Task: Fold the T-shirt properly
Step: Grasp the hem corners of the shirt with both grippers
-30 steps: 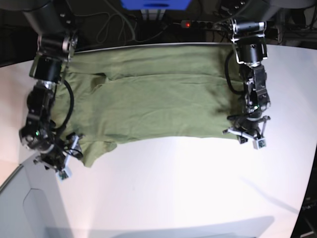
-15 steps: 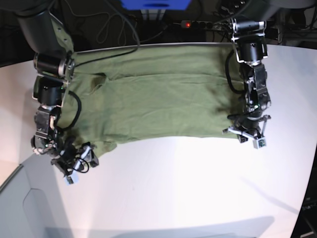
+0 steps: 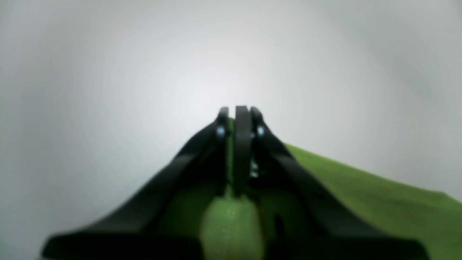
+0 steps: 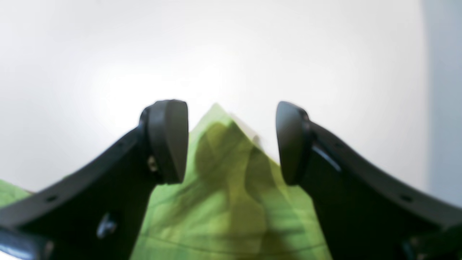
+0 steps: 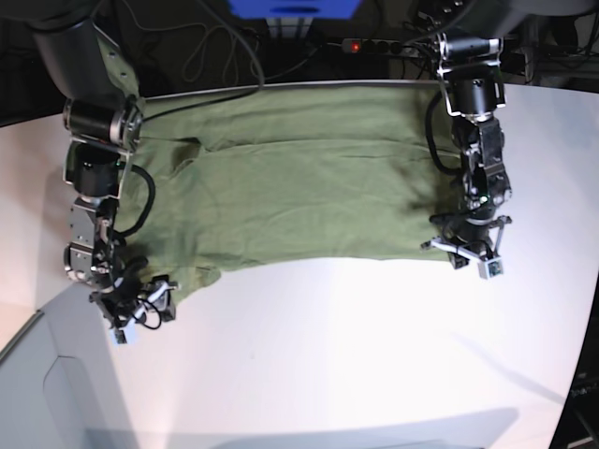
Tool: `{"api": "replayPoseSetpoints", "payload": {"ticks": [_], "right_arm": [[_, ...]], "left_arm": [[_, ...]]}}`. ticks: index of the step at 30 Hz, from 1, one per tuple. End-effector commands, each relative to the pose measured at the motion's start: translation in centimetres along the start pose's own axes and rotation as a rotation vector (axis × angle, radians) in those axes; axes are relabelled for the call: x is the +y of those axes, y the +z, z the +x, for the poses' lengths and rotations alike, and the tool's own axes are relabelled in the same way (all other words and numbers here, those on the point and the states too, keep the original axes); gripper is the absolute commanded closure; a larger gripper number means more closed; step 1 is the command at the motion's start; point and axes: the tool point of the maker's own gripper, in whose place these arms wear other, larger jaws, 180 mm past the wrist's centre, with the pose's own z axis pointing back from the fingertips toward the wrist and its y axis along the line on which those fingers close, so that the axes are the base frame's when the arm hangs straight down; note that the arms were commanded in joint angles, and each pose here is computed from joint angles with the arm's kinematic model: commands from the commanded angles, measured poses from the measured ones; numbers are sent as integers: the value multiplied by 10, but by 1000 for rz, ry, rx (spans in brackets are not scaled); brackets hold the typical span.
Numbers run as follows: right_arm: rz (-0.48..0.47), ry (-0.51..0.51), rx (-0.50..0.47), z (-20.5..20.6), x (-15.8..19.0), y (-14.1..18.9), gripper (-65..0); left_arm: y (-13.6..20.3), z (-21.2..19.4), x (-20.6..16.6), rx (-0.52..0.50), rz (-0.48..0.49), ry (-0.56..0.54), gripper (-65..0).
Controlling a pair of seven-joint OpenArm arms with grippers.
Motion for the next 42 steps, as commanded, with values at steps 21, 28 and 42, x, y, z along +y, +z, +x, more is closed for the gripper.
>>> {"api": "replayPoseSetpoints", "payload": {"ticks": [21,28,42], "right_arm": [[-19,-10,-42,9,-6,3,-4],[-37,0,-47,2,-11,12,-2],[-93,174,-187,14,1,70,-2]], "left_arm": [[0,6,3,2,7,-8,0],[7,14,2,-26,4,-19,0],[42,31,-5,-121,-21,-67,0]]}}
